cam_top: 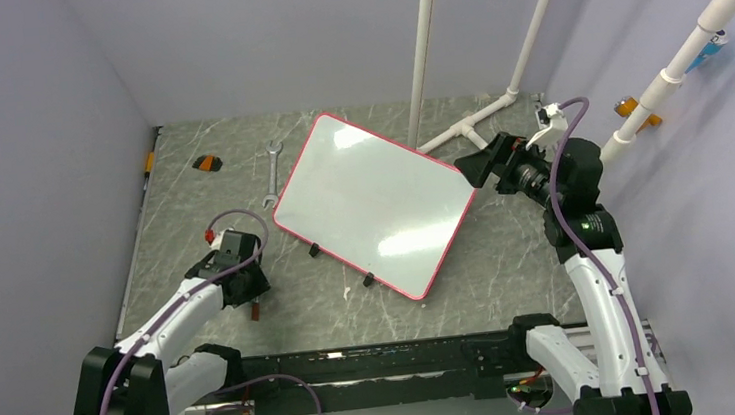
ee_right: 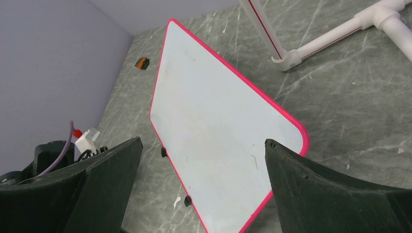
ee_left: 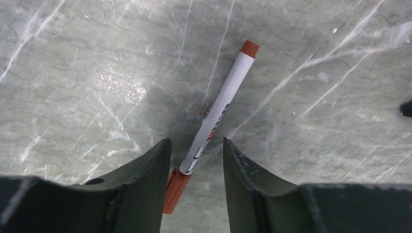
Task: Write a sentence on the whiteboard
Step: Open the whiteboard marker at the center of the board.
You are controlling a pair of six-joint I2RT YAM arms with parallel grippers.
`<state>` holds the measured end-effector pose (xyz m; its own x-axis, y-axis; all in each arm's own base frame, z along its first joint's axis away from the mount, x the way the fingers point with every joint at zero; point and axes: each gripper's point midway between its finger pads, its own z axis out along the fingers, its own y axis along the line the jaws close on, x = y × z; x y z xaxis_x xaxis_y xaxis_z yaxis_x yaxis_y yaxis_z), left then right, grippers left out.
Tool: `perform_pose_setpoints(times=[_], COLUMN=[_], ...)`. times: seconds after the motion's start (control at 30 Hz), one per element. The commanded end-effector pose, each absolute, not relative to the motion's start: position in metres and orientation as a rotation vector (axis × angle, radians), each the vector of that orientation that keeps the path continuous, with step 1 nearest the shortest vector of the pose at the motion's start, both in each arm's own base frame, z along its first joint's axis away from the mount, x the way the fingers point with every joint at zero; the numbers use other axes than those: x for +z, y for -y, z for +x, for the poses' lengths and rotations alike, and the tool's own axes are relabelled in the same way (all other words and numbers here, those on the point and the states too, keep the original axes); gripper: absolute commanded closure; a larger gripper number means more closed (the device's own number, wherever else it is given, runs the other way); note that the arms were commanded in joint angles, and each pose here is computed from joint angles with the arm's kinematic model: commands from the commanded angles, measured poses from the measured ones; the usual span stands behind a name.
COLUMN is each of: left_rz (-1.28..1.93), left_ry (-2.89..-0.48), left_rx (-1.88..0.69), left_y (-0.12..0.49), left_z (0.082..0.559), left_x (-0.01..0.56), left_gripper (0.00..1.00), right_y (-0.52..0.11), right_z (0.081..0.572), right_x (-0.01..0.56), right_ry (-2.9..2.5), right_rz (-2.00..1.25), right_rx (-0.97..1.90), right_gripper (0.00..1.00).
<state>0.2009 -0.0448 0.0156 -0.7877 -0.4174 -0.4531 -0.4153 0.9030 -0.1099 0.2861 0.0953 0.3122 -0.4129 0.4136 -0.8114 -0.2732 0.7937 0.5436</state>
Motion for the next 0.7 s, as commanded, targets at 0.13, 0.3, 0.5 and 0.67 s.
perform_pose_setpoints(times=[0.13, 0.3, 0.5, 0.67], left_rz=[-0.576, -0.527, -0.456, -0.347], left_ry=[-2.578, -2.572, -2.548, -2.46], left_rx=[-0.153, -0.172, -0.146, -0.275], left_y=[0.066, 0.07, 0.07, 0.086], left_z=[0.214, 0.218, 0.224, 0.234], left_x=[0.011, 0.014, 0.035, 0.079], left_gripper=[0.7, 0.92, 1.0, 1.0], right_y=[-0.097, -0.108, -0.101, -0.102], right_z=[0.291, 0.287, 0.282, 0.277], right_x=[0.312, 0.307, 0.314, 0.325], right_ry=[-1.833, -1.85, -1.857, -1.831], right_rz=[0.114, 0.078, 0.078, 0.07], right_rx=[0.783, 0.819, 0.763, 0.772], right_gripper=[0.0, 0.0, 0.0, 0.0])
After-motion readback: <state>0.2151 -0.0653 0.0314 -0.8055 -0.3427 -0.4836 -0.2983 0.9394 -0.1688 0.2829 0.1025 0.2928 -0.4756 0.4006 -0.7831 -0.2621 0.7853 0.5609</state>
